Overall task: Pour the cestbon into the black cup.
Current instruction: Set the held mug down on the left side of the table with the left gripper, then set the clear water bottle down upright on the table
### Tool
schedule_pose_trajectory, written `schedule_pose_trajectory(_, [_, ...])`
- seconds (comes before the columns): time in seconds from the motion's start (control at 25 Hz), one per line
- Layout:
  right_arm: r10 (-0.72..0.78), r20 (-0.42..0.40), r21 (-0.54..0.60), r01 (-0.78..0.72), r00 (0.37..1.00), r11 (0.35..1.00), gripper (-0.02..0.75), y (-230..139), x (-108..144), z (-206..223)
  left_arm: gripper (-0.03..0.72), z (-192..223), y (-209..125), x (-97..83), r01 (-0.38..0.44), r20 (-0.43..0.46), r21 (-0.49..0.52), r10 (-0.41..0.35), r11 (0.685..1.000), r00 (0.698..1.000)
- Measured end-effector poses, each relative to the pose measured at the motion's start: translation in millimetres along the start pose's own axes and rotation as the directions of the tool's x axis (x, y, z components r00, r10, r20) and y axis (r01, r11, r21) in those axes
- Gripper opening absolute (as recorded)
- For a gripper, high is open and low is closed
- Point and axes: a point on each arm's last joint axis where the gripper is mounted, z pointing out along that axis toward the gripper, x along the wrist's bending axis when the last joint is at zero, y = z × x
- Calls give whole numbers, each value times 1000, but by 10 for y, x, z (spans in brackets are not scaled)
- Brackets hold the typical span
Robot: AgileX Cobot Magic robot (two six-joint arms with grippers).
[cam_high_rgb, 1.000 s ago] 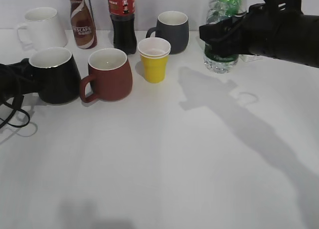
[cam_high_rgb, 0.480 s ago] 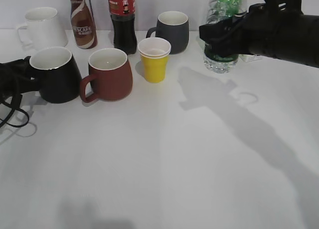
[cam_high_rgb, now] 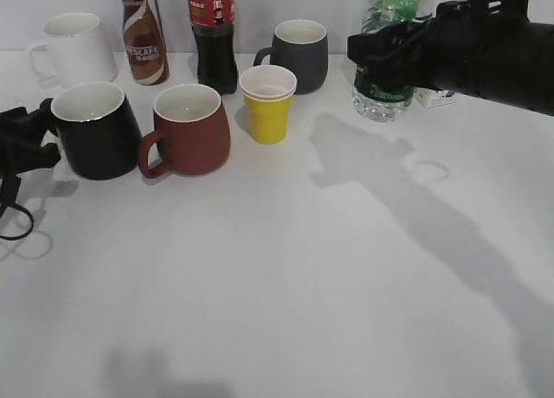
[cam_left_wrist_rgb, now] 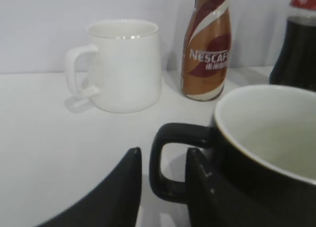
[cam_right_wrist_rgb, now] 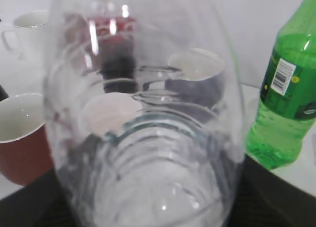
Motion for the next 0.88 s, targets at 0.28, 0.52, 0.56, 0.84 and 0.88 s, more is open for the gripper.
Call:
schedule_pose_trajectory(0.28, [59, 53, -15, -58, 997, 998, 465, -275, -175, 149, 237, -250, 32, -40, 6, 2, -12, -6, 1000, 1000])
schedule_pose_trajectory(0.52, [50, 66, 40, -53, 997, 998, 465, -765, -287, 343, 237, -467, 91, -77, 4, 6, -19, -4, 1000, 1000])
schedule_pose_trajectory(0.56, [48, 64, 40, -50, 997, 998, 465, -815, -293, 370, 237, -482, 113, -80, 3, 7, -28, -2, 1000, 1000])
schedule_pose_trajectory(0.84, [-1, 38, 6, 1, 999, 1000, 465, -1003, -300, 476, 238, -506, 174, -119, -15, 44, -52, 17, 999, 999])
schedule_pose_trajectory(0.88, [-5, 36, 3, 5, 999, 1000, 490, -1003, -298, 477, 238, -508, 179, -122, -16, 46, -54, 19, 998, 999])
